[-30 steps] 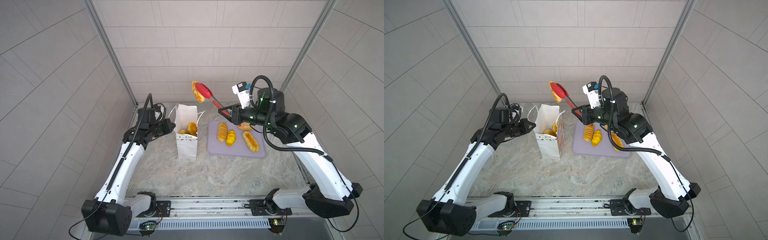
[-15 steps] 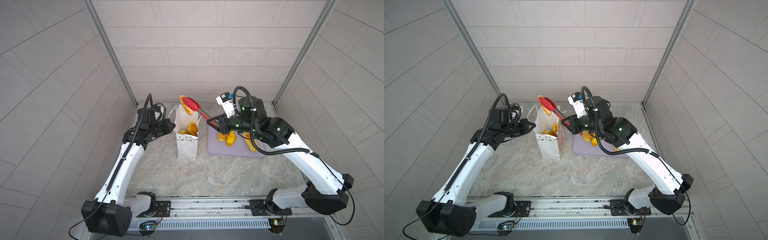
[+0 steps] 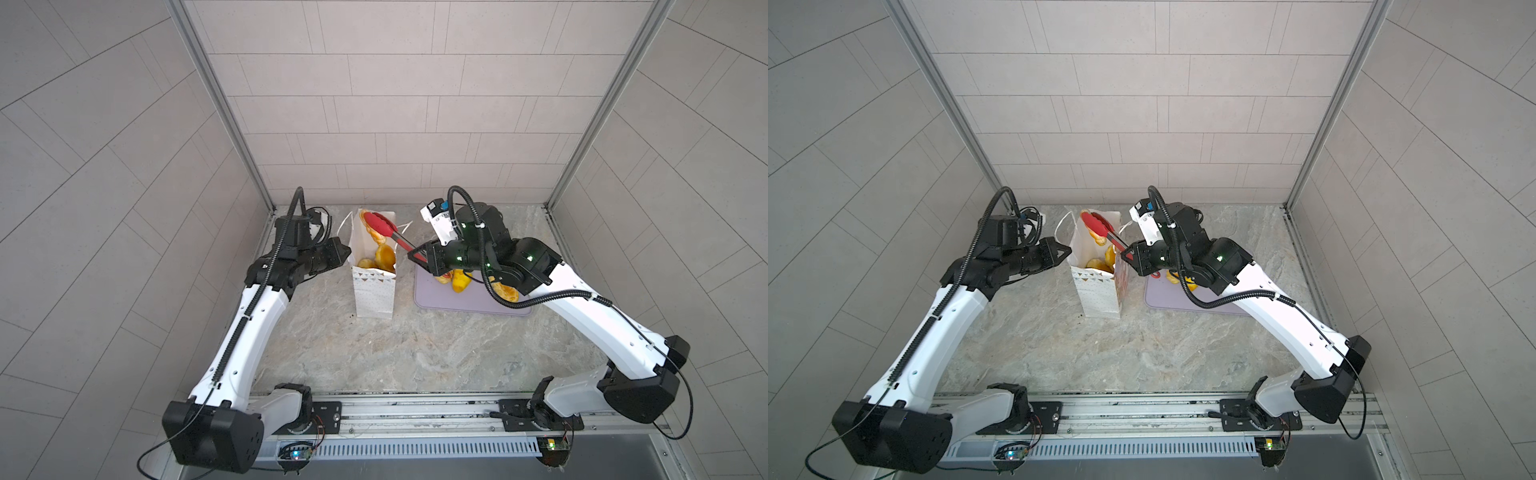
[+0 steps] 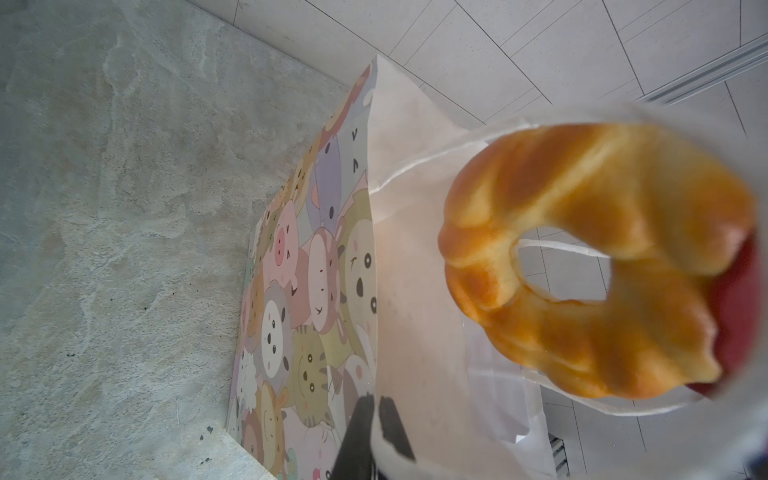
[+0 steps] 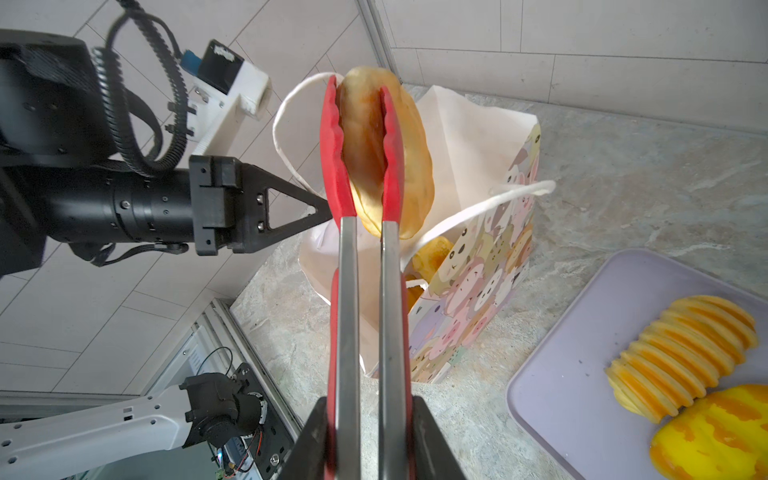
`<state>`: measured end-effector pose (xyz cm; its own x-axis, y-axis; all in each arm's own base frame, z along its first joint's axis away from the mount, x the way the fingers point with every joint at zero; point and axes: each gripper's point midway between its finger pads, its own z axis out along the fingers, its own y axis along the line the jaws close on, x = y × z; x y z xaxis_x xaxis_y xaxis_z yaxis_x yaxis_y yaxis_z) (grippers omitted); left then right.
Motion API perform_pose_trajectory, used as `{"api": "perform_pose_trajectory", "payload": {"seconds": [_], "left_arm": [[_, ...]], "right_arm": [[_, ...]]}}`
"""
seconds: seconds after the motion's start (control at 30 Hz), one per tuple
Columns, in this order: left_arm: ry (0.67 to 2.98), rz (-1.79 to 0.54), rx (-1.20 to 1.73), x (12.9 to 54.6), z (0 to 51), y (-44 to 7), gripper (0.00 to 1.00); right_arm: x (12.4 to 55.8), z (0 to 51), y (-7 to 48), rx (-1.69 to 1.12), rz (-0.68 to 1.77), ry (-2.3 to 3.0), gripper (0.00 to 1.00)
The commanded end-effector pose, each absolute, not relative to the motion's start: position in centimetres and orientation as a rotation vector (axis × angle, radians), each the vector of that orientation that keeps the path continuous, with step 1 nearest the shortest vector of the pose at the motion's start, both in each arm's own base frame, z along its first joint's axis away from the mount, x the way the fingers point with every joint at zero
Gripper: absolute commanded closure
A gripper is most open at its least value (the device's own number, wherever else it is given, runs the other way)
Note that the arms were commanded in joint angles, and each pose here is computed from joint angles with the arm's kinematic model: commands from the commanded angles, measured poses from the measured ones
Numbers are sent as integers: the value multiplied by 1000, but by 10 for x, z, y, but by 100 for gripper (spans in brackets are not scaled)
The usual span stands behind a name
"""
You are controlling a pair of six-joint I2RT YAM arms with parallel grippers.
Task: Place the fake bread into the paper bag
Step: 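Lower the donut into the bag and open the tongs, then raise the empty tongs out of the bag and swing them over the tray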
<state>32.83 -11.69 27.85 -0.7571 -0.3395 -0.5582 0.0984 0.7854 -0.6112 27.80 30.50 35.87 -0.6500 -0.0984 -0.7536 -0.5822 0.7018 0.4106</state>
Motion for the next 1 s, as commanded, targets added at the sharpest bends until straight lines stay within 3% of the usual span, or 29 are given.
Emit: {"api": "perform_pose_trajectory", "payload": {"seconds": [0.0, 0.3, 0.67, 0.97], "left_arm": [[2275, -837, -172, 323, 283, -117, 92], [2275, -835, -173, 323, 282, -117, 92], [2277, -836, -173, 322, 281, -117, 92], [2278, -834, -172, 321, 281, -117, 92]], "right_arm": [[282, 368, 306, -520, 823, 2123, 71], [285, 359, 306, -526, 790, 2145, 68], [284, 365, 303, -523, 780, 2135, 56], [283, 372, 304, -530, 780, 2124, 54]]}}
